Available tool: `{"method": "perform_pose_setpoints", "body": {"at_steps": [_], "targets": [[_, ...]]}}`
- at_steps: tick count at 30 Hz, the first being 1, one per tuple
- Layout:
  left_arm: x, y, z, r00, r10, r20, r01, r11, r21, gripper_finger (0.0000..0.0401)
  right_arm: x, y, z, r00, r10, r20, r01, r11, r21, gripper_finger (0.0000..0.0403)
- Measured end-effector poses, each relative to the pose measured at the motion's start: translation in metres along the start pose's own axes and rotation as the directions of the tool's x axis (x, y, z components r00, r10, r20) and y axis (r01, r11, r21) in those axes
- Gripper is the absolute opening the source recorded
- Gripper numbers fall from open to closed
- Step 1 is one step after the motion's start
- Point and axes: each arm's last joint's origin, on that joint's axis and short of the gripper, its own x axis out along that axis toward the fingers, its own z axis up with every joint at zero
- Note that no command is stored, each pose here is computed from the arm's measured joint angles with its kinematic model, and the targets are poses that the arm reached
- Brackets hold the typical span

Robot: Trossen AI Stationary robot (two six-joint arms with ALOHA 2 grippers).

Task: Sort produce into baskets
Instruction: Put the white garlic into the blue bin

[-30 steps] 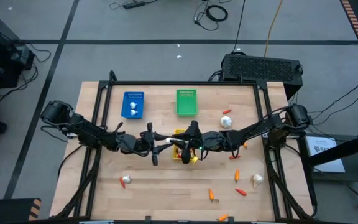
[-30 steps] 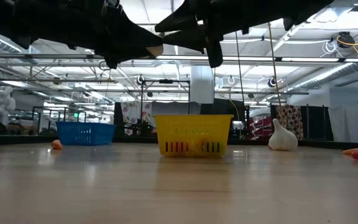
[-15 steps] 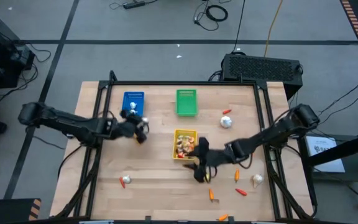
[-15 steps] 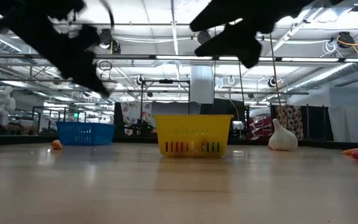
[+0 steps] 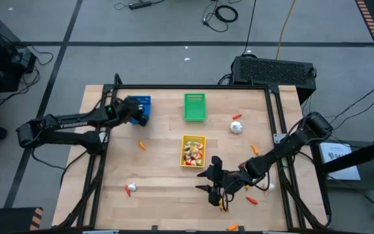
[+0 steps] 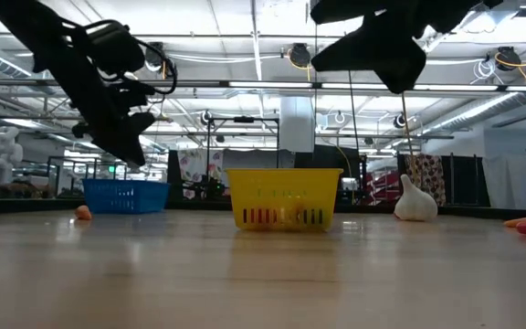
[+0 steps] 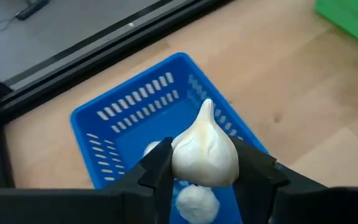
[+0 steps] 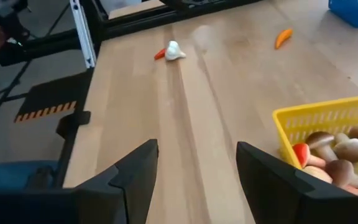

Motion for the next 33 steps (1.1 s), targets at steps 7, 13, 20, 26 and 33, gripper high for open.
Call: {"method": "perform_pose_setpoints", "body": {"at_steps": [7,13,20,26,33], "targets": [[0.003,0.007,0.002,1.0,-0.003,-0.015,0.002,0.999,-0.036,0.0185,-0.001,0.001,-0.001,1.0,0.003,-0.004,-0.003,1.0,-0.018,0.0208],[0.005,0.008,0.005,0.997,-0.077,-0.016,0.076,0.995,-0.06,0.0197,-0.001,0.001,-0.001,1.0,0.003,-0.002,-0.003,1.0,-0.005,0.0208],[0.004,0.006,0.01,0.995,-0.089,0.042,0.091,0.993,-0.068,0.0198,-0.001,0.002,-0.001,1.0,0.025,-0.014,-0.024,0.999,0.029,0.0208],[-0.002,-0.011,0.016,0.938,-0.337,0.083,0.341,0.939,-0.038,0.0198,-0.001,0.005,0.004,0.998,0.053,0.029,-0.055,0.996,0.07,0.0208],[-0.022,-0.046,0.015,0.757,-0.647,0.094,0.635,0.761,0.132,0.0198,-0.004,0.01,0.0,0.996,0.092,0.009,-0.093,0.988,0.12,0.0208]]}}
